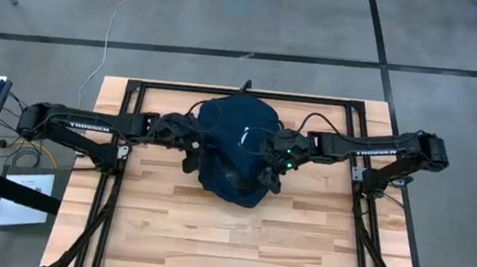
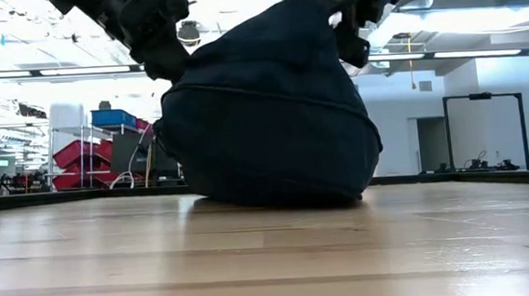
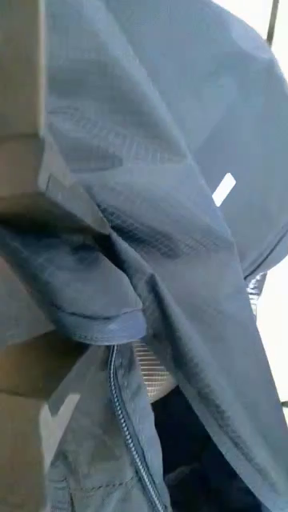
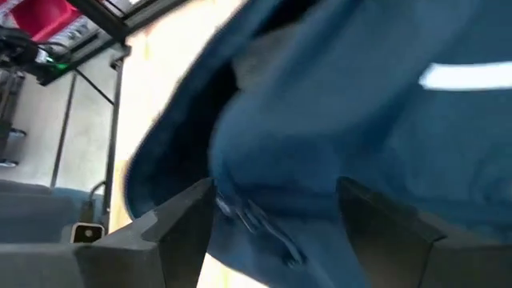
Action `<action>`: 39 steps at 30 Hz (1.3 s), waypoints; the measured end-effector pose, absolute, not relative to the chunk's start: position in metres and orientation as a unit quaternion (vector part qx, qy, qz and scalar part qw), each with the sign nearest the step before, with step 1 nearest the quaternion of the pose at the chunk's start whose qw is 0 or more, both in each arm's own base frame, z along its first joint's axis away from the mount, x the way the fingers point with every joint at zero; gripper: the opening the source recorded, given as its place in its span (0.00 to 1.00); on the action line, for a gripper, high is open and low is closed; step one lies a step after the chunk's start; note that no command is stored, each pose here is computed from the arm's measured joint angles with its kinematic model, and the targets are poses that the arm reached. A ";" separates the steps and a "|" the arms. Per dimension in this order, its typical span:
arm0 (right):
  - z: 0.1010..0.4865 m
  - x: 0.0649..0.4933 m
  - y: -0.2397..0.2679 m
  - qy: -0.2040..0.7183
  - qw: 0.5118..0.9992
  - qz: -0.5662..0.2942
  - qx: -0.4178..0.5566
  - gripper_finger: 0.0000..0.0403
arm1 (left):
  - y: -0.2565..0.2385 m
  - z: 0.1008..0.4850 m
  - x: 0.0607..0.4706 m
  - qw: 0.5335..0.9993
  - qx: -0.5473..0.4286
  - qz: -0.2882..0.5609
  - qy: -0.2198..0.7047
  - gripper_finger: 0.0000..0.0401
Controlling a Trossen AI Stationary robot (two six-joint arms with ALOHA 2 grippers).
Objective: Unpack backpack
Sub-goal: Open the dark blue backpack
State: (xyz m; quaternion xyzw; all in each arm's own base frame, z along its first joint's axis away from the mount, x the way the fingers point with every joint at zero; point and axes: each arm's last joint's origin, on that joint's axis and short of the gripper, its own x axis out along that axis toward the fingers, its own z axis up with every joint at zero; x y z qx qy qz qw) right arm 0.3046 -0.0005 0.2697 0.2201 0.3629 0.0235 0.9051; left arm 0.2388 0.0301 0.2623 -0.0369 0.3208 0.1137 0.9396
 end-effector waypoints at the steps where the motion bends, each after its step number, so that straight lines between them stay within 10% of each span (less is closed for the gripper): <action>1: 0.269 0.303 -0.001 0.370 0.902 0.020 0.221 0.63 | 0.029 0.263 0.236 0.939 -0.041 0.103 0.325 0.48; 21: 0.259 0.279 0.006 0.483 0.840 -0.004 0.246 0.51 | 0.022 0.321 0.197 0.974 -0.047 0.082 0.207 0.48; 39: 0.282 0.310 0.016 0.304 0.931 0.078 0.186 0.50 | 0.023 0.285 0.245 0.955 0.026 0.097 0.280 0.48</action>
